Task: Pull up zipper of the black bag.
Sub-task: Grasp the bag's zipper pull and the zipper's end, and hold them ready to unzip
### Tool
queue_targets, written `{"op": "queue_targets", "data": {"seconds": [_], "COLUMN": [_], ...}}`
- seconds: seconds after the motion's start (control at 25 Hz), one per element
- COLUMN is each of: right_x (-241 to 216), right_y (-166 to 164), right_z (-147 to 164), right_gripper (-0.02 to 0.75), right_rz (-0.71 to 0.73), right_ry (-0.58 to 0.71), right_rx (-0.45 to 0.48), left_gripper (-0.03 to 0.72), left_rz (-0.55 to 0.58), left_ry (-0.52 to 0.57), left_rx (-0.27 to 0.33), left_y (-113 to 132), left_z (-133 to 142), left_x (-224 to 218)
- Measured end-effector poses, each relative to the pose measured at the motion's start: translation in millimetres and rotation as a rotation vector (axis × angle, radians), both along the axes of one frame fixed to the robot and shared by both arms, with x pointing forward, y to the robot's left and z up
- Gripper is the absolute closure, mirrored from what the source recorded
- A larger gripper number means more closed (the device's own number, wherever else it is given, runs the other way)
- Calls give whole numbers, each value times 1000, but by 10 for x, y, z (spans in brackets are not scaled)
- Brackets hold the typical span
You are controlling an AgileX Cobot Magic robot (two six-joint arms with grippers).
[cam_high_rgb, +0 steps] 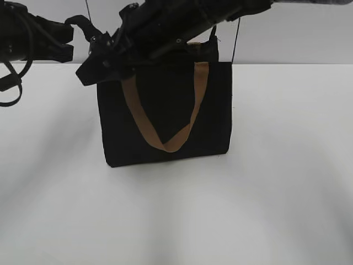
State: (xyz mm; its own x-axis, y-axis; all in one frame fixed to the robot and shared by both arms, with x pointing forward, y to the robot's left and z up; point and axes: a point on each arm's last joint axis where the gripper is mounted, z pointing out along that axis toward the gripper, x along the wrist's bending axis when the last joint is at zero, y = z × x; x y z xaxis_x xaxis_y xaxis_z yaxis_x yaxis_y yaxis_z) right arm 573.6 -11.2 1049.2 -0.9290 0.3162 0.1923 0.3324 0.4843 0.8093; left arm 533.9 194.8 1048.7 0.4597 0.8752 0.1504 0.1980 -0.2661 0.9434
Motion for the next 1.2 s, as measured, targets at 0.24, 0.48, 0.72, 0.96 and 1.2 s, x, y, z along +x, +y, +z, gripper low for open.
{"op": "queue_targets", "data": {"seconds": [0.24, 0.48, 0.72, 0.96, 1.2], "right_x": [122, 224, 267, 267, 240], "right_y": [48, 66, 57, 65, 72], "right_z": [-141, -214, -210, -198, -203], "right_gripper": [235, 235, 245, 360, 409], "right_rz": [-75, -147, -188, -198, -172], "right_ry": [17, 5, -19, -1, 15], "right_rx": [24, 38, 42, 64, 61], "left_gripper": [666, 666, 666, 666, 666], "left_rz": [26, 47, 52, 56, 56], "left_ry": [15, 26, 31, 36, 36], "left_rx": [-41, -75, -86, -98, -99], "left_y": [10, 18, 19, 19, 19], "left_z": [2, 5, 5, 5, 6], "left_x": [5, 10, 10, 10, 10]}}
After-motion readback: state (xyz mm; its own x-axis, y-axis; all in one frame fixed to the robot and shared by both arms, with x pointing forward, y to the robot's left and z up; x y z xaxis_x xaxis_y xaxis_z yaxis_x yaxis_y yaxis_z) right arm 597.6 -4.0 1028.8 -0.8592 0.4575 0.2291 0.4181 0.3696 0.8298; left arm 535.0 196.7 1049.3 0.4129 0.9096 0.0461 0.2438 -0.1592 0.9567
